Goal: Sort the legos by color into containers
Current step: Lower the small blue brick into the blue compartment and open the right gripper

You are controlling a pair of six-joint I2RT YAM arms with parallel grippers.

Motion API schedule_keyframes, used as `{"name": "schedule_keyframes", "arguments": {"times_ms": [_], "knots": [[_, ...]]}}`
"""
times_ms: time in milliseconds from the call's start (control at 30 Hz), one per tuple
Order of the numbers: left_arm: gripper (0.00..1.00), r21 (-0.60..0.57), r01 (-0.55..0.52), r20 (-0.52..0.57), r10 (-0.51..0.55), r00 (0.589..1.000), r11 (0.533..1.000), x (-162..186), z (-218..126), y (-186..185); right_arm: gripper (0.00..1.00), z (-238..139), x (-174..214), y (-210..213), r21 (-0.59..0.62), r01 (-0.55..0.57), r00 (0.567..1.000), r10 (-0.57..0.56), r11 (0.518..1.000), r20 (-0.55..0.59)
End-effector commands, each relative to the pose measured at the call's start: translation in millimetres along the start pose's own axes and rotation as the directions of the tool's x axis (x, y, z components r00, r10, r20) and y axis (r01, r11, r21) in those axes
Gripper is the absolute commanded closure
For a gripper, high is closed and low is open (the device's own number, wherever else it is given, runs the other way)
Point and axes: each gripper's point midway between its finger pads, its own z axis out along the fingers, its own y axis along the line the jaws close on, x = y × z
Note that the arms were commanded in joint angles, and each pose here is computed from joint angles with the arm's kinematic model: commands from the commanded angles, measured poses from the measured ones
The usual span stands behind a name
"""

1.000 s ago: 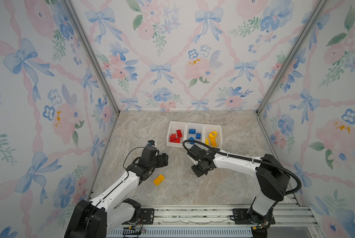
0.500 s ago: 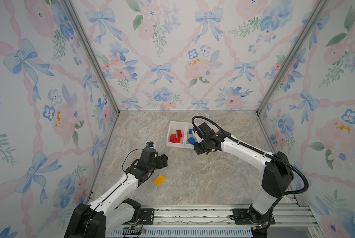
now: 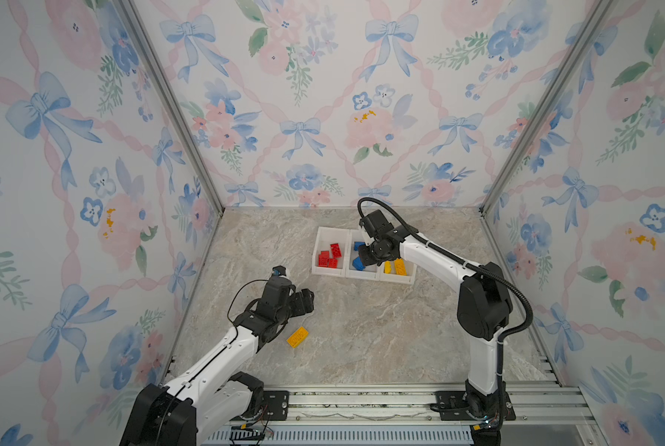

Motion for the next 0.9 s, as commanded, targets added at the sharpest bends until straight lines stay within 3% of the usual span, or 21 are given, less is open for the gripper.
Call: {"name": "schedule_keyframes", "arguments": {"times_ms": [0,433,700,867], "knots": [[0.13,-0.007,0.023,0.021,-0.023,1.000,1.000,-2.7,-2.2,3.3,0.74,11.2,-12.9,-6.3,0.001,0.004,1.000,-0.004,1.000,-0.001],[0.12,-0.006,0.060,0.039,-0.060,0.997,0.998,-3.6,-6.2,4.6,0.72,48.9,-25.5,-23.6,0.034,-0.010,0.998,0.012,0.999,-0.060],[0.12,-0.001,0.074,0.046,-0.074,0.996,0.997,-2.7,-9.1,5.5,0.55,52.3,-25.6,-24.9,0.041,-0.013,0.997,0.016,0.999,-0.073],[0.11,-0.001,0.070,0.042,-0.070,0.997,0.998,-1.5,-9.0,5.9,0.51,47.3,-28.9,-24.4,0.039,-0.015,0.998,0.017,0.999,-0.063]]}}
